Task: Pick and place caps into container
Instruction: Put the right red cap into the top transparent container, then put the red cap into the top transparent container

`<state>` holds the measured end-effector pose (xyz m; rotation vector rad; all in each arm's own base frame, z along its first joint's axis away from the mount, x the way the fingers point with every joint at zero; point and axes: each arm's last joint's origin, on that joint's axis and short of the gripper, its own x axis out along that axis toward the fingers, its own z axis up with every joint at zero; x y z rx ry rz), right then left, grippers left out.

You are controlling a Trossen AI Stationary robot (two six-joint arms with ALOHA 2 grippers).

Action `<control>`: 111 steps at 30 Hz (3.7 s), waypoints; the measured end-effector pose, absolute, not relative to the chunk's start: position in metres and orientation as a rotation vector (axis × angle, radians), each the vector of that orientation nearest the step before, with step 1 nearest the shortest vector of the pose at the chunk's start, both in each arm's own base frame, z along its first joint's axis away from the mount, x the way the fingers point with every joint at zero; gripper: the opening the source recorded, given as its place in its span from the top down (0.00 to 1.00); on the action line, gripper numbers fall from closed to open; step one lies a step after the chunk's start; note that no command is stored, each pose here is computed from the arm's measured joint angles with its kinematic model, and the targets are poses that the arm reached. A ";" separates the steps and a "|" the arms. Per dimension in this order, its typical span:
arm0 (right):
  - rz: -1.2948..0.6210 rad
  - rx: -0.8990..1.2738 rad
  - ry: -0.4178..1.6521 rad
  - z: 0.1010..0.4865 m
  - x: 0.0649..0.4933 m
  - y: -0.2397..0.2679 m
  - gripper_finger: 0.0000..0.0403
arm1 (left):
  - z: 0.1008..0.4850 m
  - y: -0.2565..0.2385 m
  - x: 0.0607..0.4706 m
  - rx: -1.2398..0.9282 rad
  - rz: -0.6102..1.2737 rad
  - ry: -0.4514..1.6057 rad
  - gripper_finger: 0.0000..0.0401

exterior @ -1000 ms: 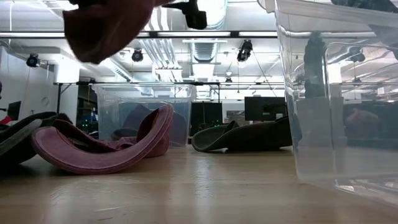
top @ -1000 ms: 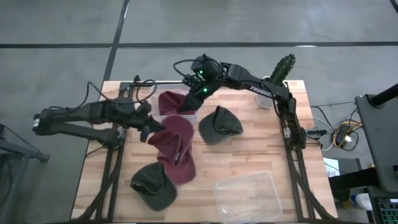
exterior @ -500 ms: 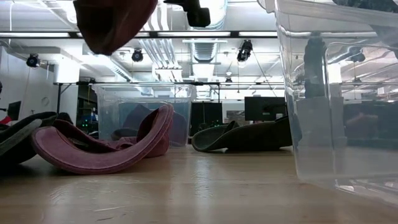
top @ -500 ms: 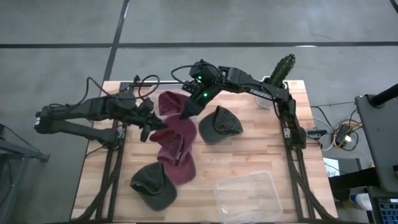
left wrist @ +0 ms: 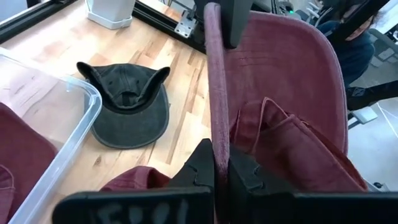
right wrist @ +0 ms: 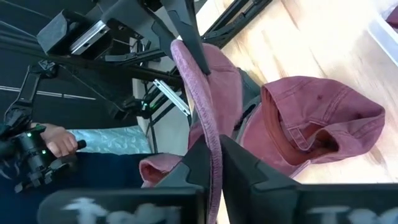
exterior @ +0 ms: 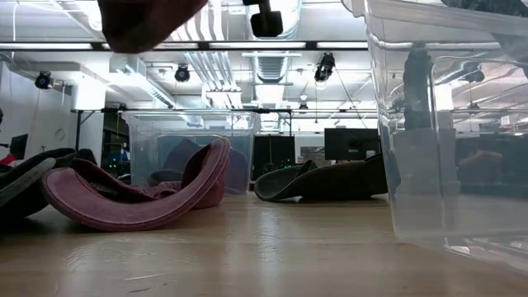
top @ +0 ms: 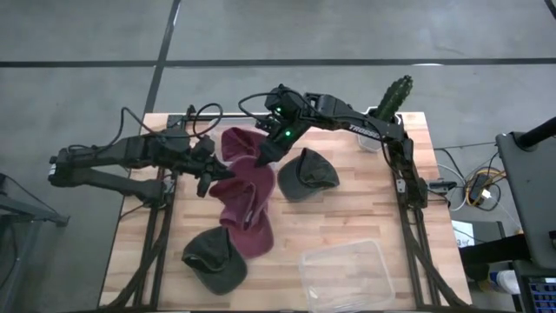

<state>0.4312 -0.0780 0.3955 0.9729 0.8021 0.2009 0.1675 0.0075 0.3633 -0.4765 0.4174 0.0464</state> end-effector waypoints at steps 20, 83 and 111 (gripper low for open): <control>0.173 1.001 0.802 0.395 0.431 -0.081 0.97 | 0.371 0.014 0.162 -0.404 0.192 0.318 0.76; -0.534 0.961 0.528 0.271 0.445 -0.174 0.94 | 0.418 0.022 0.106 -0.190 0.583 -0.011 0.64; -0.393 0.779 0.574 0.334 0.440 -0.166 0.47 | 0.418 0.022 0.106 -0.188 0.582 -0.009 0.64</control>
